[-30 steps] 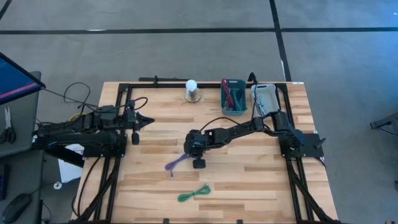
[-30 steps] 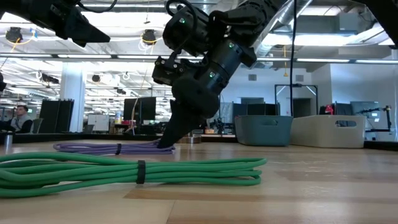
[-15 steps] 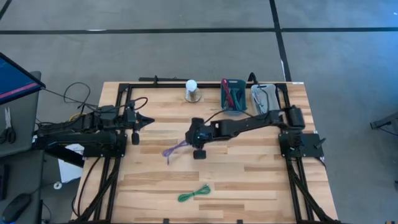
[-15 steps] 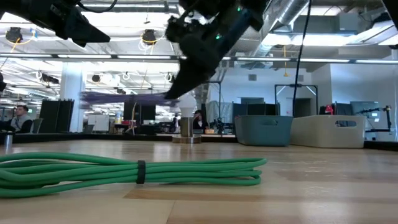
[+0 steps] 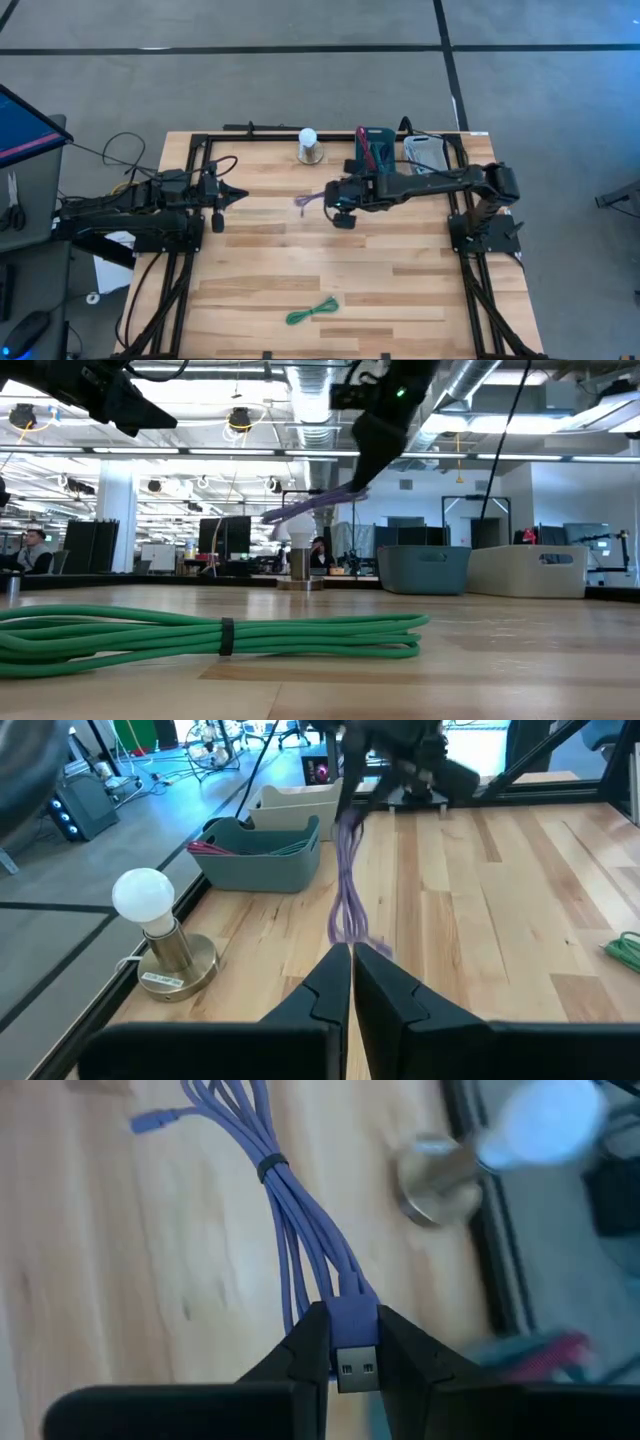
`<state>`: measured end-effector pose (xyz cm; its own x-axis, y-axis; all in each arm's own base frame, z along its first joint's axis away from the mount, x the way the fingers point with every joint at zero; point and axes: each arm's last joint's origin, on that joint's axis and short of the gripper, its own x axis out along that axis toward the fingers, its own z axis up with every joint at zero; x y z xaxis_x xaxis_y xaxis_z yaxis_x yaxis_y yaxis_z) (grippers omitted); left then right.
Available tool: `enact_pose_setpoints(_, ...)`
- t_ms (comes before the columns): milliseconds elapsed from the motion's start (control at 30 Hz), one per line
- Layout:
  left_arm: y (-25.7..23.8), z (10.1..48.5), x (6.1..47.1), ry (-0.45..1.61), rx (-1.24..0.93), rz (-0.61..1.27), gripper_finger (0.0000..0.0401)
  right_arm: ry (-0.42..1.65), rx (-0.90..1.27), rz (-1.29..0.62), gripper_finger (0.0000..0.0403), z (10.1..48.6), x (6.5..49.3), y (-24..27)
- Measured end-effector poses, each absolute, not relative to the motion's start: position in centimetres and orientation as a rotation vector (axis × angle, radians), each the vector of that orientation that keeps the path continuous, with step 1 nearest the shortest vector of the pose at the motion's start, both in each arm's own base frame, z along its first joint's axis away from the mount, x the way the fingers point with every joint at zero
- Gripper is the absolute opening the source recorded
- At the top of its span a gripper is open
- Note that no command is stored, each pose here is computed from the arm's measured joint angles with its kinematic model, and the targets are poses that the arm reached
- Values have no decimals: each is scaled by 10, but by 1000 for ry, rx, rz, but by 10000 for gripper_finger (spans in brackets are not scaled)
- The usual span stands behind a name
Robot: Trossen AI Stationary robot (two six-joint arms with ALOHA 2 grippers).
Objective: Pick & Place USB Port
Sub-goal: Put the purple charger cable into the gray bin
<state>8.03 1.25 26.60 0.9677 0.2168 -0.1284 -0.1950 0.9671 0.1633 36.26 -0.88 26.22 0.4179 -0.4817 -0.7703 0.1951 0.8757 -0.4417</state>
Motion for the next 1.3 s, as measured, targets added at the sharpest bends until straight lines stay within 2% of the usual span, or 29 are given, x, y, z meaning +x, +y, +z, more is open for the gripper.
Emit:
enact_pose_setpoints(400,13,266,80,146,150,209,17,1067,-264,-742,48,320,291,-14)
enact_pose_setpoints(667,13,266,80,146,150,209,17,1058,-228,-923,48,341,249,-17)
enact_pose_setpoints(767,13,266,80,146,150,209,17,1046,-213,-960,48,334,235,-18)
enact_pose_setpoints(1067,13,266,80,146,150,209,17,991,-53,-1088,48,267,160,-27)
enact_pose_setpoints(1200,13,266,80,146,150,209,17,905,45,-1149,48,260,129,-30)
enact_pose_setpoints(1300,13,266,80,146,150,209,17,807,112,-1172,48,271,116,-34)
